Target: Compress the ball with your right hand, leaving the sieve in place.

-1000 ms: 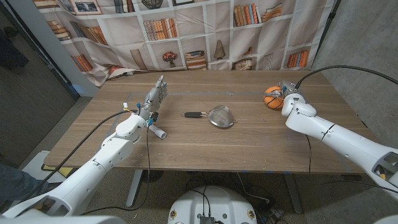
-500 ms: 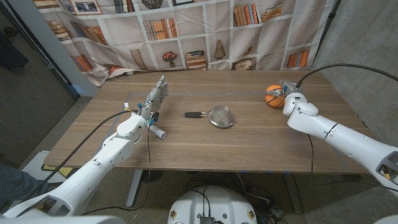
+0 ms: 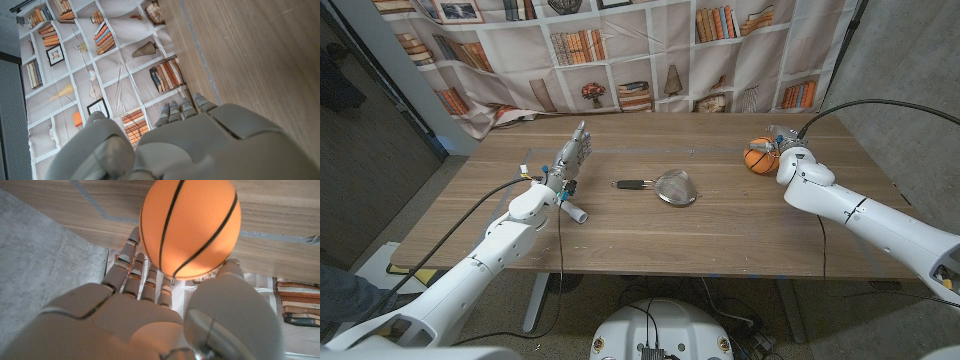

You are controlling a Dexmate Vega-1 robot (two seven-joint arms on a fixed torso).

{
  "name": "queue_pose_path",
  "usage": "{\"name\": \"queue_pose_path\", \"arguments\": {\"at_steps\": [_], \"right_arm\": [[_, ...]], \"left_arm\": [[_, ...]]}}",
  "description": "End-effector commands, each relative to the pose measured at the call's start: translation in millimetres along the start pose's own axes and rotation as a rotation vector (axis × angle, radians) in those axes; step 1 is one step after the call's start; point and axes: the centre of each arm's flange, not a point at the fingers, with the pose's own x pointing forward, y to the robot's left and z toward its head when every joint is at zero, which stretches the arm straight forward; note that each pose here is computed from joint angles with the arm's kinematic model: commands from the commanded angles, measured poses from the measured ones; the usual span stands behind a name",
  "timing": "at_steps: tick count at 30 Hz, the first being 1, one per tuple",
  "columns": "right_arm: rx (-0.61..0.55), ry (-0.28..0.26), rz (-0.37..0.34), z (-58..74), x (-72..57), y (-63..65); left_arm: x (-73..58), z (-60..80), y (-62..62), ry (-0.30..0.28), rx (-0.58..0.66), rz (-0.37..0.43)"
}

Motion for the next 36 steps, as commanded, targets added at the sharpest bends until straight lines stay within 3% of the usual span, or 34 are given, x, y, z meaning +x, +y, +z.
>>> {"name": "queue_pose_path", "arguments": {"at_steps": [1,7,21,25,29,36], "right_arm": [[-0.027,0.026,0.044,-3.2,2.8,6.7],[-0.025,0.021,0.031,-1.7,0.9,4.6],[-0.002,-0.068,-0.079,17.1,-16.2,-20.4],[0.085,-0.122,-0.136,17.9,-23.0,-25.0],[0.279,-0.222,-0.273,15.7,-36.1,-28.4],[0.416,-0.315,-0.359,19.0,-51.1,-33.9]], "left_arm": [[0.2,0.9,2.4,0.0,0.005,-0.003],[0.9,1.6,2.7,0.0,0.007,-0.008],[-1.1,-1.2,5.1,0.0,-0.001,-0.008],[-2.5,-2.3,6.3,0.0,-0.002,-0.007],[-3.9,-1.8,7.9,-0.002,0.001,-0.008],[-6.7,-1.9,9.4,-0.001,0.002,-0.012]]}}
